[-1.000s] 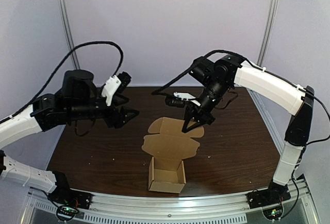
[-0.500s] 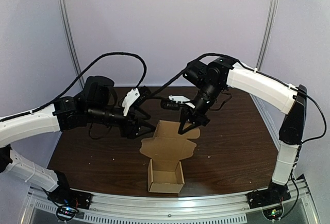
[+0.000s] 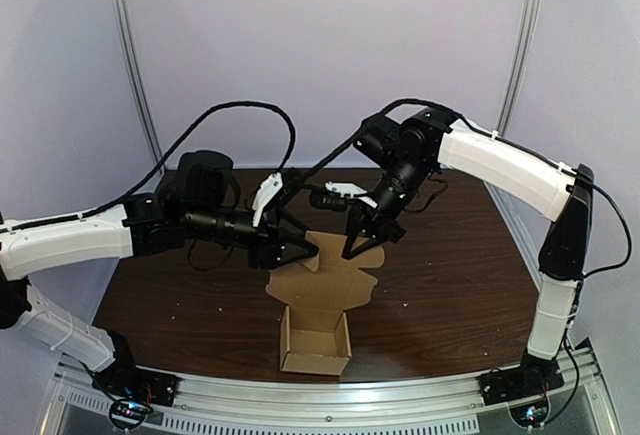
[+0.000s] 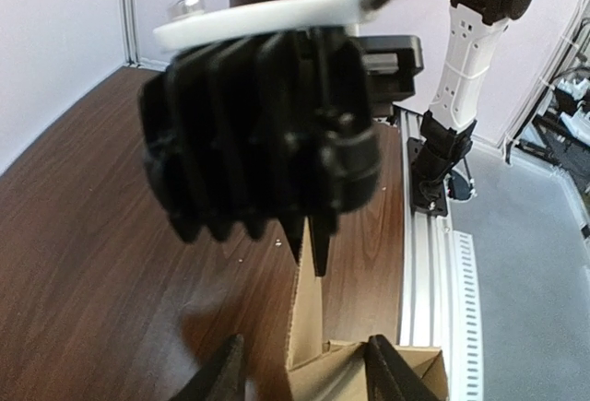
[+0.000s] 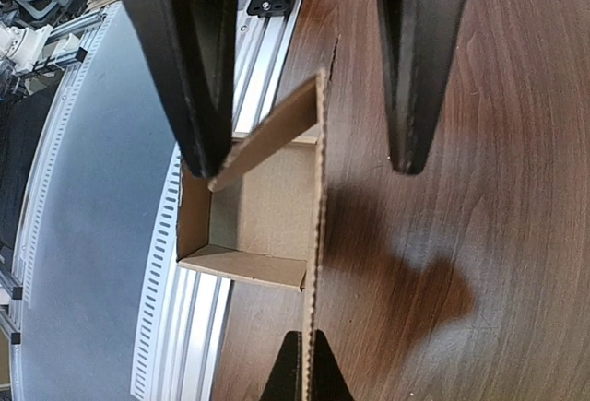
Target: Fold the paper box
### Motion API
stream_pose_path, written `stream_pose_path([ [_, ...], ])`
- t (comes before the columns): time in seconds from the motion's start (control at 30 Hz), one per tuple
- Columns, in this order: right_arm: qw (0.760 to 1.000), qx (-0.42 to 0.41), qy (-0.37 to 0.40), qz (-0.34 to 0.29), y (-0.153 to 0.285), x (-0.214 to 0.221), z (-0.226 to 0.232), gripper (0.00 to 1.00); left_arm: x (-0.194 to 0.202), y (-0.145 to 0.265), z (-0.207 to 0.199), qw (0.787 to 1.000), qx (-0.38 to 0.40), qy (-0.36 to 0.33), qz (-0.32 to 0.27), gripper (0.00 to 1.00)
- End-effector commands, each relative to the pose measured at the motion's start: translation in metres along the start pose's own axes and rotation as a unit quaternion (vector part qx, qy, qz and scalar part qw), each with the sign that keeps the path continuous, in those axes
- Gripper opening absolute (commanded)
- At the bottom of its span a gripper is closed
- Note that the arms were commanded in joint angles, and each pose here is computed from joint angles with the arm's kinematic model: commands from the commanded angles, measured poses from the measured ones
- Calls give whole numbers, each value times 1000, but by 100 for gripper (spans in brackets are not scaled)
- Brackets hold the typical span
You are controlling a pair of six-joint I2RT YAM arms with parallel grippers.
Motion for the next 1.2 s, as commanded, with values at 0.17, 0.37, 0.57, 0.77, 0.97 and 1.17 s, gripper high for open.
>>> stream_pose_path([
  [0.17, 995, -98, 7, -2, 14, 2, 50, 0, 14, -18, 2, 999, 36, 10, -2, 29],
  [0.37, 995, -99, 18, -4, 18, 3, 55, 0, 13, -15, -5, 997, 69, 8, -17, 9],
  [0.57, 996, -88, 2, 16, 10, 8, 47, 1, 7, -4, -10, 997, 67, 1, -32, 1],
  [0.77, 996, -91, -8, 23, 8, 9, 44, 1, 5, -2, -12, 997, 76, 6, -25, 9],
  [0.97, 995, -92, -13, 28, 6, 9, 42, 1, 0, 3, -14, 997, 75, 2, -31, 15],
  [1.17, 995, -94, -17, 35, 3, 11, 40, 1, 1, 5, -12, 998, 56, 6, -23, 8],
])
Point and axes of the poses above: each gripper's point midway between its finger pads, its own y axis back along the fingers, its own z axis along the line the jaws close on, x = y × z, the point moved 9 cm from there along y, back along the fingers, and after that the axes turned 12 degrees about -y, right-handed, at the moved point
